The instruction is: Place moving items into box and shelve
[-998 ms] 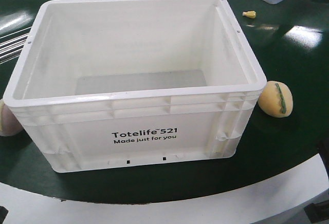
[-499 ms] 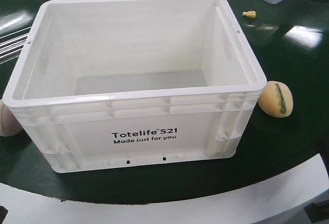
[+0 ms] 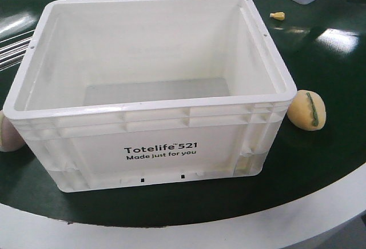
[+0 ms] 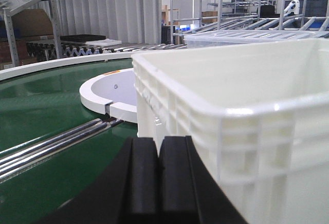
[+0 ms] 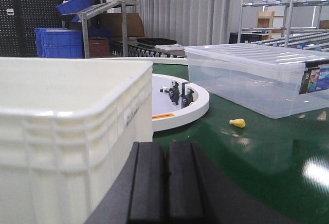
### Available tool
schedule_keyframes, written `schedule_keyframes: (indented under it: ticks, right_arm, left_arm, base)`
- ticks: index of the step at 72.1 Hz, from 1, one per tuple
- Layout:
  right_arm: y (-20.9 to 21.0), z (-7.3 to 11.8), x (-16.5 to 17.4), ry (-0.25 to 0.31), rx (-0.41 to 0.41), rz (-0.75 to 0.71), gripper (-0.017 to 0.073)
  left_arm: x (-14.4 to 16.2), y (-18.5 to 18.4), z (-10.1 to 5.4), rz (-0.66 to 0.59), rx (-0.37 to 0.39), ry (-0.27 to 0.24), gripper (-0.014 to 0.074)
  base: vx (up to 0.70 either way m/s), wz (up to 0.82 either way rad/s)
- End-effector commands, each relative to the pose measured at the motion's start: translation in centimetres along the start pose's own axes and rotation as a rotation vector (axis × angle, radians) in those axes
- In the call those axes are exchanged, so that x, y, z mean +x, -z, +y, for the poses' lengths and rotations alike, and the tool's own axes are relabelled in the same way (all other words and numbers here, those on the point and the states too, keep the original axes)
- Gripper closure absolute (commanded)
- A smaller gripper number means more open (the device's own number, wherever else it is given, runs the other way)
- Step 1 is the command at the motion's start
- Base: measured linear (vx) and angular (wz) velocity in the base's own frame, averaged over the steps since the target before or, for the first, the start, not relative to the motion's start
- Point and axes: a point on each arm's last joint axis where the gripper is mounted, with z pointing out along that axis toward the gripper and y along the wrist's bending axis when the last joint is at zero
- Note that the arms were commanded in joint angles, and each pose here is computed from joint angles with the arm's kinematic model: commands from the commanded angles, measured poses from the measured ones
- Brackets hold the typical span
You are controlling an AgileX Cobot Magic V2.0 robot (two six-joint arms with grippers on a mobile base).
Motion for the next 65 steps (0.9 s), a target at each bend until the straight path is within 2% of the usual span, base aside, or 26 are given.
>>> schedule_keyframes:
  ticks: [1,8,16,34,45,65]
  right_arm:
    - [-0.7,-0.1,-3.5,0.02,0.007,-0.085,0.0575]
    - [-2.2,-0.2,-5.8,0.043,0.008,-0.065,0.0575]
    - [-4.5,-0.3,-8.4,0.095,0.008,-0.043,0.0575]
    - [-9.1,-0.4,-12.3,0.097,0.01,-0.085,0.0575]
    - [-10.4,-0.4,-12.6,0.097,0.013,-0.141,0.0575]
    - [-10.5,-0.4,-12.8,0.096,0.014,-0.162,0.0575]
  left_arm:
    - [-3.3,-0.9,0.0,-0.083,-0.005,0.007,0.0619]
    - [-5.7,-2.6,-0.1,-0.065,-0.006,0.007,0.0619]
    - [-7.9,-4.7,-0.1,-0.058,-0.009,0.008,0.0619]
    - [-12.0,-9.4,-0.1,-0.079,-0.017,0.008,0.0619]
    - [-12.6,-10.7,-0.1,-0.085,-0.02,0.008,0.0619]
    - [-12.9,-10.7,0.0,-0.113,-0.023,0.008,0.0619]
  base:
    - [0.0,0.0]
    - [0.0,0.0]
    - [0.0,0.0]
    - [0.0,0.0]
    - [0.0,0.0]
    - [0.0,0.0]
